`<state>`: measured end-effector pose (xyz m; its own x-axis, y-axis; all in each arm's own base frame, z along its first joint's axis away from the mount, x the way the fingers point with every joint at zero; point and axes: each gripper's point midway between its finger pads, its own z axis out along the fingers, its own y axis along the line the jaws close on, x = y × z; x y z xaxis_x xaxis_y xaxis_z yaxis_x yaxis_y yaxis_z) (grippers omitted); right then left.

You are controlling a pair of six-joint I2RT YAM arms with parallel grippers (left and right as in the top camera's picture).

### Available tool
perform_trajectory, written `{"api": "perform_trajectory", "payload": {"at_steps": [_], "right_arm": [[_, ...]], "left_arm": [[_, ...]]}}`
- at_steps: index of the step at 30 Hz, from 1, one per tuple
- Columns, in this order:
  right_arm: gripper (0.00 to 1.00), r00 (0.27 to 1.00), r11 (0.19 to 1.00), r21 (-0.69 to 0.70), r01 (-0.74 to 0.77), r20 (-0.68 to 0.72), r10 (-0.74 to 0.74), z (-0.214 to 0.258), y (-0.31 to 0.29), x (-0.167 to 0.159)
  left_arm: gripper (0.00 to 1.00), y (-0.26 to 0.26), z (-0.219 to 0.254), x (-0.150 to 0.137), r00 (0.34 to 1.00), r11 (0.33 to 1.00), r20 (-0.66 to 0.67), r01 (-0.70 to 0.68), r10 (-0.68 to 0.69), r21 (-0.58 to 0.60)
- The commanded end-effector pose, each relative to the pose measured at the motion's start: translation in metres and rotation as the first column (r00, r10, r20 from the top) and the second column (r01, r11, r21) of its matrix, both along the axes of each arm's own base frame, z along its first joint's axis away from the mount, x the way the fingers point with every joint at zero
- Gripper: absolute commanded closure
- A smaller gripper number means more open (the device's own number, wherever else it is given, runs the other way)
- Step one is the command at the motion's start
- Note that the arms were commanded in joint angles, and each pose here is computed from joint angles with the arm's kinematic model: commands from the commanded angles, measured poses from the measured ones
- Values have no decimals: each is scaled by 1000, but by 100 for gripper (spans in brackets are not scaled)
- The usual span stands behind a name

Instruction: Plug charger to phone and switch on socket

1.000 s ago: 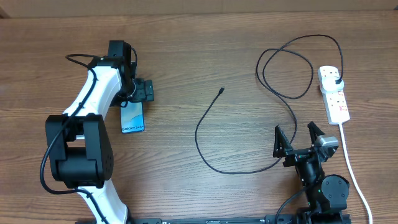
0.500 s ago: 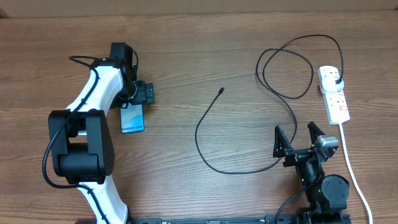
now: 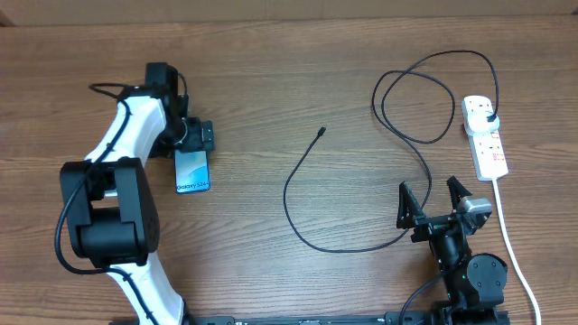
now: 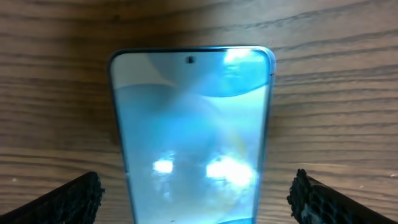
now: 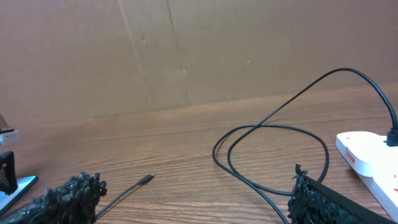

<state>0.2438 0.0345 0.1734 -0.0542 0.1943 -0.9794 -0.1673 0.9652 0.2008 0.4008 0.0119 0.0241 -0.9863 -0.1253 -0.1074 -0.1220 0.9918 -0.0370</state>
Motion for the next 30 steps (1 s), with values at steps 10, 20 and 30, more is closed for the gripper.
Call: {"api": "perform_trajectory", "payload": {"at_steps": [10,20,30], "right_arm": [[0,1000,1000,-1,8,3,-8,-2,-1,0],[0,1000,1000,-1,9,4,-9,-2,-1,0],[0,1000,1000,-1,8,4,-8,-2,-1,0]], "left_arm": [[0,-2,-8,4,998,998,9,60,-60,-14],[0,-1,-13,2,998,998,-6,59,-59,-10],[0,-1,-39,-6,995,998,-75,59,-60,-18]]}}
